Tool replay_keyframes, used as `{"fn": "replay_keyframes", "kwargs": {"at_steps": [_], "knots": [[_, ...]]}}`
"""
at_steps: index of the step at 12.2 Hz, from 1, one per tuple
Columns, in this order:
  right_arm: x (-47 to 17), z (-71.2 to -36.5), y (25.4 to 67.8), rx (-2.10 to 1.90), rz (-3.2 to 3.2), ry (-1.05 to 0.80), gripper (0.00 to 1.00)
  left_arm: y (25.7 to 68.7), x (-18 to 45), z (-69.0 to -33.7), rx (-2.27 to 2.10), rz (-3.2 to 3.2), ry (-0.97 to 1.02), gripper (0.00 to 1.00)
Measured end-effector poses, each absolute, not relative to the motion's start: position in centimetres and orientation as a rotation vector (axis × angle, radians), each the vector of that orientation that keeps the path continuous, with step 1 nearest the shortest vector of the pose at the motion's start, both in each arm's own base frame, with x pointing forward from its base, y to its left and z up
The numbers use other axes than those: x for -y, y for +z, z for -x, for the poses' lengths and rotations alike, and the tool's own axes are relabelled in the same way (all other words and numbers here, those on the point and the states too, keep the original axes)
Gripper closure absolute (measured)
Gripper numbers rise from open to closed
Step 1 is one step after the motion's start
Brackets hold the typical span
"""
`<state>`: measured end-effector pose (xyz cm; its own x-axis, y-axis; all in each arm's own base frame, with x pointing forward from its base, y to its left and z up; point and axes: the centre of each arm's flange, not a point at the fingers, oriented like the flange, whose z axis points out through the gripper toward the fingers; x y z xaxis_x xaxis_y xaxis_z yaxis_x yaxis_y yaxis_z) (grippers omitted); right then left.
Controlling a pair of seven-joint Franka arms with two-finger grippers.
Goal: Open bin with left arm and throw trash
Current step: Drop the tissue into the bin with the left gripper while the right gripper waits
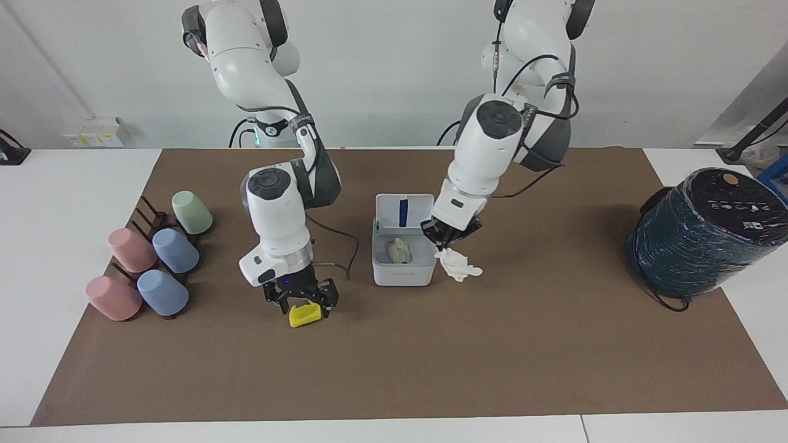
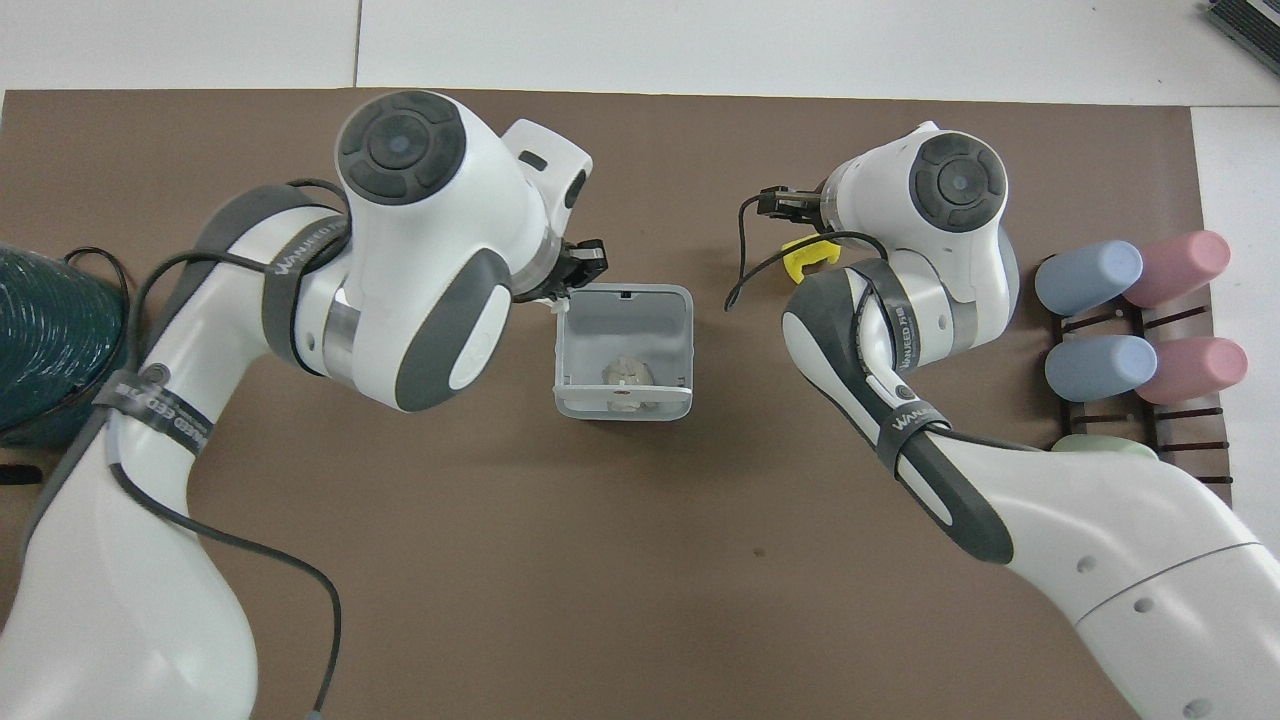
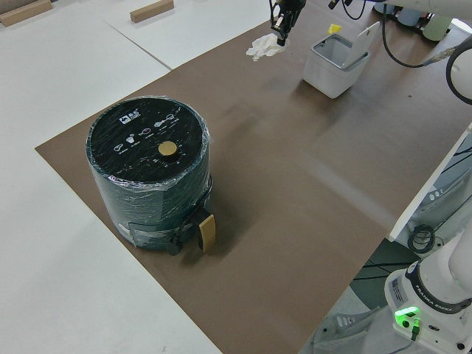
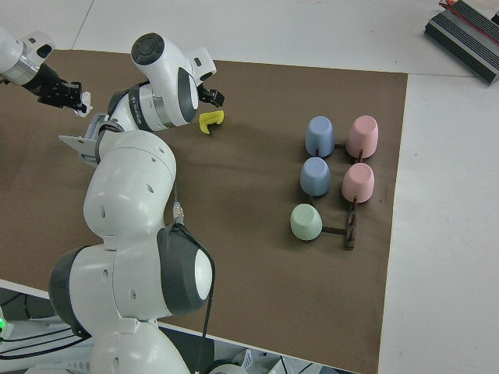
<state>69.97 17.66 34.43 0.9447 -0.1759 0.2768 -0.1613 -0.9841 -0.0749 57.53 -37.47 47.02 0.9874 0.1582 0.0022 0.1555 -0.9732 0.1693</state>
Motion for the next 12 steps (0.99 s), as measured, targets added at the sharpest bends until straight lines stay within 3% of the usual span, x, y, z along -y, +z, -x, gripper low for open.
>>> {"fn": "replay_keyframes", "kwargs": {"at_steps": [6,7,8,11,12], "knots": [[-16.6,-69.0,30.5,-0.277,3.066,-0.383,0.00,46.0,43.7,-52.0,-0.175,-2.956,-0.028,0.95],[-16.3,-69.0,30.4,-0.283,3.063,-0.391,0.12,45.6,43.7,-51.4,-0.173,-2.962,-0.047,0.94],[-16.2,-69.0,30.3,-0.285,3.063,-0.389,0.29,45.5,43.5,-51.3,-0.181,-2.959,-0.058,0.85],[-16.8,-68.7,30.2,-0.283,3.070,-0.362,0.70,47.0,42.4,-52.2,-0.216,-2.943,-0.047,0.42],[-16.8,-68.6,30.3,-0.285,3.075,-0.348,0.81,47.9,41.4,-52.9,-0.238,-2.948,-0.056,0.32]]}}
